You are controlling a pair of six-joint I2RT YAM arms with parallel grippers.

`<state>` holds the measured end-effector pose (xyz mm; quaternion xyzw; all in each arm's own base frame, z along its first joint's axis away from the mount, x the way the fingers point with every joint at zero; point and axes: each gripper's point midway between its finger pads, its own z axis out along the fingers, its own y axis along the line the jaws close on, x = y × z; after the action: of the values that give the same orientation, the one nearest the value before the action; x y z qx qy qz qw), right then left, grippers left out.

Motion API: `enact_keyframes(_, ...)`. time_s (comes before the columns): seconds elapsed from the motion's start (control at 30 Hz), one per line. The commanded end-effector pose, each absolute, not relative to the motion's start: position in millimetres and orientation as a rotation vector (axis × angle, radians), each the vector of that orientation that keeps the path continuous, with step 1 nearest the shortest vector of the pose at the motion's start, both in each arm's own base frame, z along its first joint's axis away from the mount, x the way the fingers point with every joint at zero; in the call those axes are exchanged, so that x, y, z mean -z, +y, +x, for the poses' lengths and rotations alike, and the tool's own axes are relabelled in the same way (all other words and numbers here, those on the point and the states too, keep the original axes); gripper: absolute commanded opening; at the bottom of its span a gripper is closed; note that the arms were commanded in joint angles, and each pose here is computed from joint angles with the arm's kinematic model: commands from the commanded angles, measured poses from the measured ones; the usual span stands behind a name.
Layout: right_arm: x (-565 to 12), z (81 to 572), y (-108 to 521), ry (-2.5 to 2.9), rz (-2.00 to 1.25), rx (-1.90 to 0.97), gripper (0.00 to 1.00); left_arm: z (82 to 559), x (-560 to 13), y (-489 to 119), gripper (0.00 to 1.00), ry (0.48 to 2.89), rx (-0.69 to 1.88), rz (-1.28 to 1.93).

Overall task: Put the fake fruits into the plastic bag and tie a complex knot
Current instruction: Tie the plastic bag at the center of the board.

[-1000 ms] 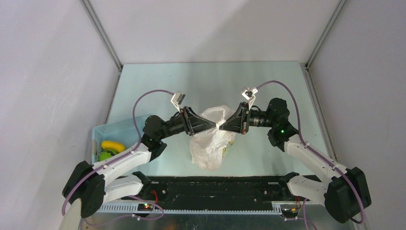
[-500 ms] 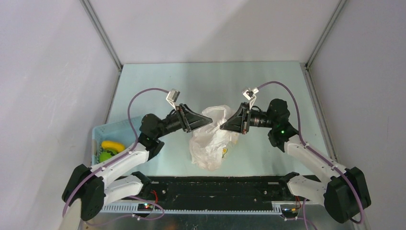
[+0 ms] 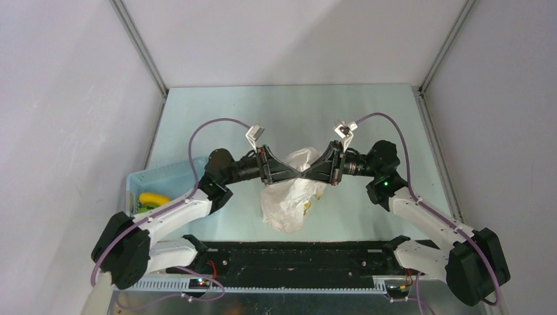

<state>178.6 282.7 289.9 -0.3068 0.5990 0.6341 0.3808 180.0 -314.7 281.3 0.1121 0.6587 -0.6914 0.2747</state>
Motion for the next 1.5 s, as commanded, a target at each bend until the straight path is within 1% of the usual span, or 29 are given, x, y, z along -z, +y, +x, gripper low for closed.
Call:
enact_keyframes(0.0,-310.0,173.9,283.4,1.417,-0.815,-1.617,0.00,163.1,-317.3,-321.8,0.76,1.631,1.988,0.423)
enact_keyframes(0.17,-306.7,174.2,283.4,1.434,-0.814,-1.616,0.00,154.3,-329.3,-326.5,0.77,1.585,2.081,0.444)
enact_keyframes(0.4,-300.4,178.3,281.4,1.466,-0.802,-1.599,0.00,140.0,-356.7,-318.8,0.77,1.440,2.259,0.443)
enact_keyframes(0.43,-299.3,179.6,280.3,1.475,-0.796,-1.596,0.00,137.8,-360.3,-316.9,0.76,1.403,2.272,0.457)
enact_keyframes(0.63,-296.4,182.4,275.5,1.491,-0.788,-1.576,0.00,142.4,-356.6,-309.5,0.72,1.404,2.255,0.404)
enact_keyframes(0.7,-295.2,182.9,274.4,1.493,-0.786,-1.571,0.00,141.9,-356.8,-307.6,0.69,1.400,2.249,0.401)
enact_keyframes(0.77,-293.3,183.0,273.7,1.499,-0.783,-1.572,0.00,141.4,-357.9,-306.8,0.63,1.394,2.247,0.403)
enact_keyframes(0.87,-291.7,184.2,272.6,1.504,-0.777,-1.569,0.00,141.2,-358.9,-306.5,0.58,1.393,2.244,0.406)
enact_keyframes(0.9,-291.5,184.6,272.2,1.505,-0.776,-1.568,0.00,141.4,-357.9,-306.9,0.54,1.400,2.242,0.403)
enact_keyframes(1.1,-291.1,183.7,271.8,1.508,-0.780,-1.573,0.00,151.5,-348.7,-306.2,0.41,1.433,2.216,0.329)
enact_keyframes(1.27,-290.6,183.0,271.4,1.509,-0.784,-1.573,0.00,155.2,-346.1,-307.3,0.35,1.450,2.194,0.313)
enact_keyframes(1.33,-290.5,182.7,271.6,1.509,-0.785,-1.574,0.00,155.9,-344.8,-307.8,0.30,1.457,2.184,0.311)
enact_keyframes(1.47,-290.5,182.7,271.4,1.510,-0.785,-1.575,0.00,157.7,-343.2,-308.0,0.26,1.465,2.175,0.304)
